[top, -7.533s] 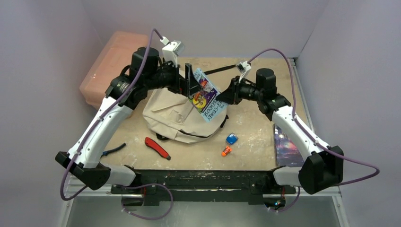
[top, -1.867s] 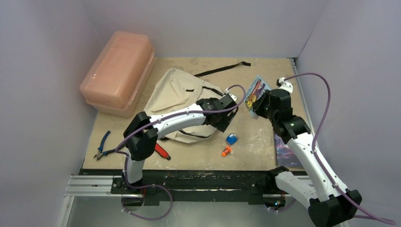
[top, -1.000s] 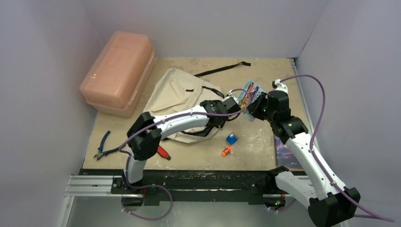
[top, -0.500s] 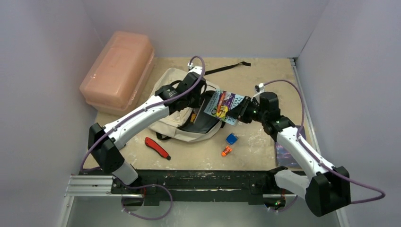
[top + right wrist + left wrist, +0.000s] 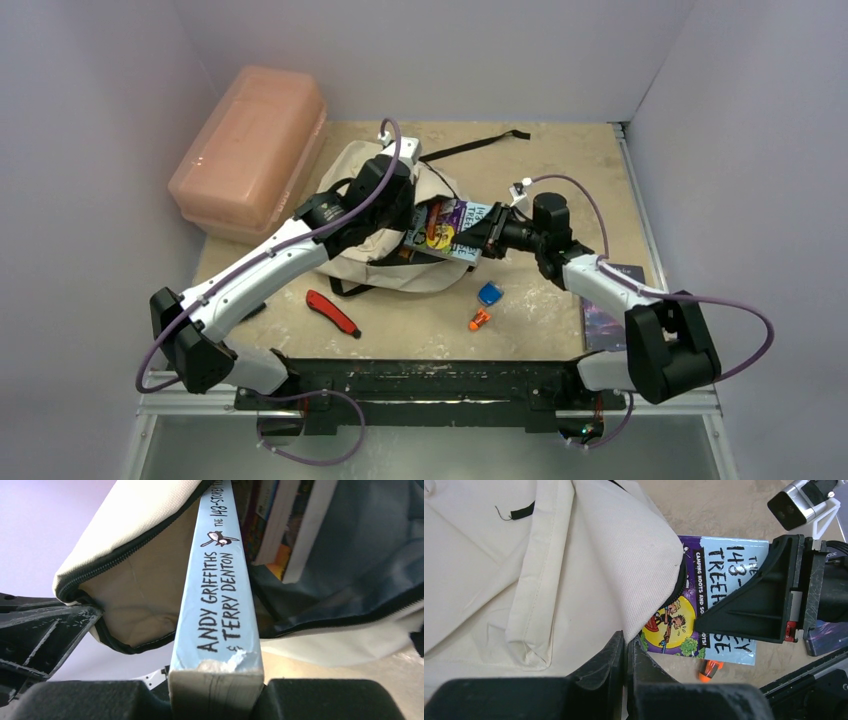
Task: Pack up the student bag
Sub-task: Place the book in the student bag.
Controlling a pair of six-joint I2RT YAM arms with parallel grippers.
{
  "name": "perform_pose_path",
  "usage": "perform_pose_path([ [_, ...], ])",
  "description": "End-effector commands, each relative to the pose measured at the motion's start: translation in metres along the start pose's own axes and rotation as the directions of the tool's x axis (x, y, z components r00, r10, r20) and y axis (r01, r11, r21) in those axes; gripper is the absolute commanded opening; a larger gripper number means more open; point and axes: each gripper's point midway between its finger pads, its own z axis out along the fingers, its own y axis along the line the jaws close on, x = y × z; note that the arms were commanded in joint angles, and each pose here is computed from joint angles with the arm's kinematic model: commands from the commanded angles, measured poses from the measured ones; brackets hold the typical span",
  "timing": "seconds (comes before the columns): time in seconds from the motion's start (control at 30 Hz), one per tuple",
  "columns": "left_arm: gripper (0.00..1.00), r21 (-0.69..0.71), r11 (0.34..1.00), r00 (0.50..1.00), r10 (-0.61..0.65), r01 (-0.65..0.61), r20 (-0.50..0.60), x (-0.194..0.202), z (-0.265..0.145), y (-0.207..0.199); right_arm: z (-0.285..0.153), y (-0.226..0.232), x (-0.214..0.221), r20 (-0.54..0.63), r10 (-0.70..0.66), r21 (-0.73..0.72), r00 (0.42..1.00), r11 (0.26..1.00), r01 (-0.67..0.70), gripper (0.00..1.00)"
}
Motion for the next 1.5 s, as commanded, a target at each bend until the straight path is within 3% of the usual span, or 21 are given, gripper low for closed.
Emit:
perform_pose_path([
  [0.0, 0.00, 0.086, 0.996, 0.990, -0.008, -0.004, 0.141, -0.040, -0.025, -0.017, -0.004, 0.056, -0.004, 0.017, -0.092, -0.188, 0.996, 0.978, 0.094, 0.00],
  [0.17, 0.00, 0.155, 0.988, 0.992, 0.000, -0.020, 0.128, -0.041, -0.027, -0.030, 0.018, 0.059, 0.001, 0.009, -0.077, -0.212, 0.997, 0.974, 0.077, 0.00],
  [0.43, 0.00, 0.186, 0.983, 0.991, -0.010, -0.015, 0.132, -0.047, -0.033, -0.037, 0.089, 0.064, -0.034, 0.202, -0.088, -0.271, 0.975, 0.952, 0.142, 0.00],
  [0.53, 0.00, 0.175, 0.984, 0.991, 0.006, -0.029, 0.130, -0.046, -0.034, -0.034, 0.117, 0.045, -0.039, 0.228, -0.102, -0.252, 0.968, 0.954, 0.160, 0.13],
  [0.63, 0.00, 0.142, 0.989, 0.994, 0.025, -0.040, 0.106, -0.041, -0.031, -0.029, 0.124, 0.020, -0.038, 0.237, -0.121, -0.136, 0.964, 0.978, 0.156, 0.30],
  [0.7, 0.00, 0.135, 0.990, 0.995, 0.029, -0.041, 0.096, -0.038, -0.030, -0.027, 0.117, 0.002, -0.037, 0.242, -0.155, -0.034, 0.958, 0.985, 0.168, 0.54],
  [0.73, 0.00, 0.137, 0.990, 0.995, 0.028, -0.041, 0.092, -0.036, -0.029, -0.027, 0.114, -0.005, -0.036, 0.238, -0.152, 0.014, 0.959, 0.988, 0.153, 0.59],
  [0.93, 0.00, 0.143, 0.987, 0.995, 0.065, -0.074, 0.071, -0.030, -0.023, -0.028, 0.095, -0.029, -0.008, 0.141, -0.102, 0.113, 0.985, 0.990, 0.087, 0.59],
  [0.97, 0.00, 0.141, 0.987, 0.995, 0.071, -0.079, 0.067, -0.030, -0.023, -0.028, 0.090, -0.037, -0.004, 0.112, -0.236, 0.134, 0.965, 0.966, 0.221, 0.88],
  [1.0, 0.00, 0.138, 0.987, 0.995, 0.073, -0.081, 0.063, -0.028, -0.023, -0.027, 0.085, -0.040, -0.001, 0.101, -0.269, 0.139, 0.958, 0.957, 0.254, 0.93],
  [1.27, 0.00, 0.152, 0.986, 0.996, 0.067, -0.074, 0.051, -0.020, -0.020, -0.027, 0.079, -0.046, 0.008, 0.083, -0.244, 0.145, 0.966, 0.962, 0.230, 0.93],
  [1.4, 0.00, 0.164, 0.984, 0.997, 0.056, -0.063, 0.046, -0.020, -0.021, -0.030, 0.075, -0.052, 0.011, 0.077, -0.245, 0.170, 0.966, 0.958, 0.230, 0.87],
  [1.43, 0.00, 0.171, 0.983, 0.998, 0.054, -0.061, 0.043, -0.019, -0.021, -0.031, 0.074, -0.053, 0.011, 0.082, -0.246, 0.171, 0.966, 0.958, 0.230, 0.84],
  [1.47, 0.00, 0.179, 0.982, 0.998, 0.052, -0.059, 0.041, -0.019, -0.021, -0.033, 0.073, -0.052, 0.011, 0.090, -0.244, 0.163, 0.965, 0.960, 0.228, 0.74],
])
